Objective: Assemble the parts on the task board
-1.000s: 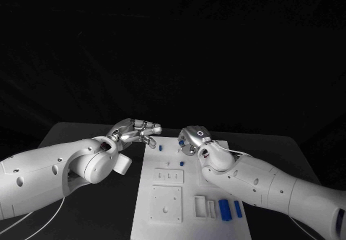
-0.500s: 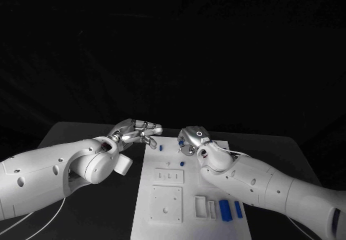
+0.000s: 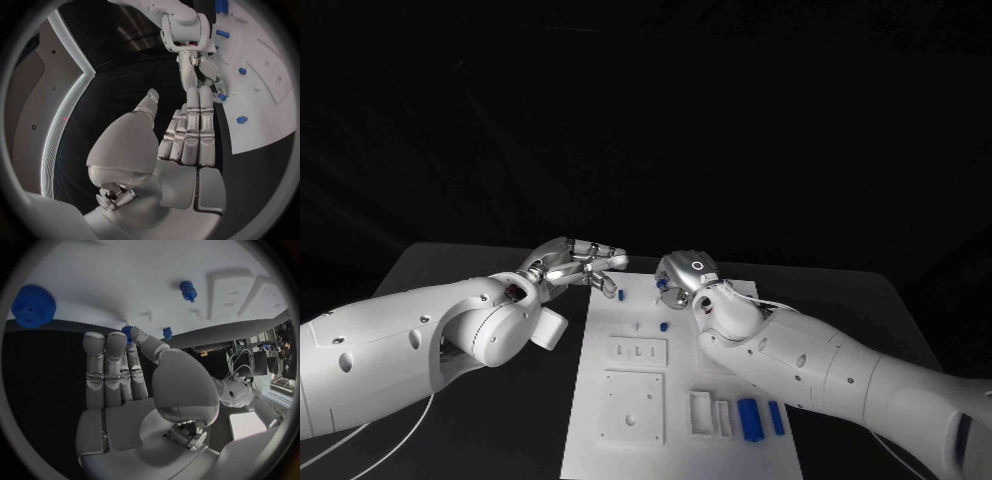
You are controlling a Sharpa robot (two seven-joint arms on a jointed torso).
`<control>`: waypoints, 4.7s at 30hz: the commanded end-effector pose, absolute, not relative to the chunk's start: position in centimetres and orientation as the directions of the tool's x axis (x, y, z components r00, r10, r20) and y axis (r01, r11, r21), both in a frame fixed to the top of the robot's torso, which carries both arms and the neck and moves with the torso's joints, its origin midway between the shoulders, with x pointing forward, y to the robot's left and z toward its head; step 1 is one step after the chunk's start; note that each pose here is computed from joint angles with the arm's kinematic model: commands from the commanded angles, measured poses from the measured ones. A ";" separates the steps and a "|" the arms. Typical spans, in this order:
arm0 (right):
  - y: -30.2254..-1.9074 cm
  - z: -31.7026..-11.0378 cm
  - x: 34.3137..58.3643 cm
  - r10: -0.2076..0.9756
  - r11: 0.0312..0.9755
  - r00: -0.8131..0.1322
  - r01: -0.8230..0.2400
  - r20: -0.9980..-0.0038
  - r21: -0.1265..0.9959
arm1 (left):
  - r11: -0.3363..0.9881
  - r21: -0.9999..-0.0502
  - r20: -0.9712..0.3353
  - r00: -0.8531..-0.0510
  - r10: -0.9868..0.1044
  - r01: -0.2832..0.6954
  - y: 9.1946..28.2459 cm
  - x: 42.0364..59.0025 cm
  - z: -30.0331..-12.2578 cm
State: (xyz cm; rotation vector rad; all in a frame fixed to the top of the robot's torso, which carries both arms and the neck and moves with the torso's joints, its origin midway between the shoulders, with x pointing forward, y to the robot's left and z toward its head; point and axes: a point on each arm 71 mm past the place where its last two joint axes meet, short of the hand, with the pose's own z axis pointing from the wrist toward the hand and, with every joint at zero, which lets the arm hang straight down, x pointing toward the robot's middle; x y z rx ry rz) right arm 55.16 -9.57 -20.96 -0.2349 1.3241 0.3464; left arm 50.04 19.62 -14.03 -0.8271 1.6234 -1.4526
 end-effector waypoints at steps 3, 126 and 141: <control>-10.0 -21.4 55.3 0.098 0.932 0.193 -0.362 -0.976 0.022 | 0.127 -0.991 -0.129 -0.497 -0.858 0.038 19.3 50.0 -13.9; -19.9 -21.1 57.7 0.196 0.959 -0.074 -0.195 -0.978 0.207 | 0.189 -0.977 -0.211 -0.573 -0.792 0.098 20.4 51.5 -13.7; -20.4 -20.8 57.8 0.203 0.961 -0.040 -0.182 -0.978 0.207 | 0.193 -0.977 -0.212 -0.573 -0.792 0.095 20.4 51.5 -13.7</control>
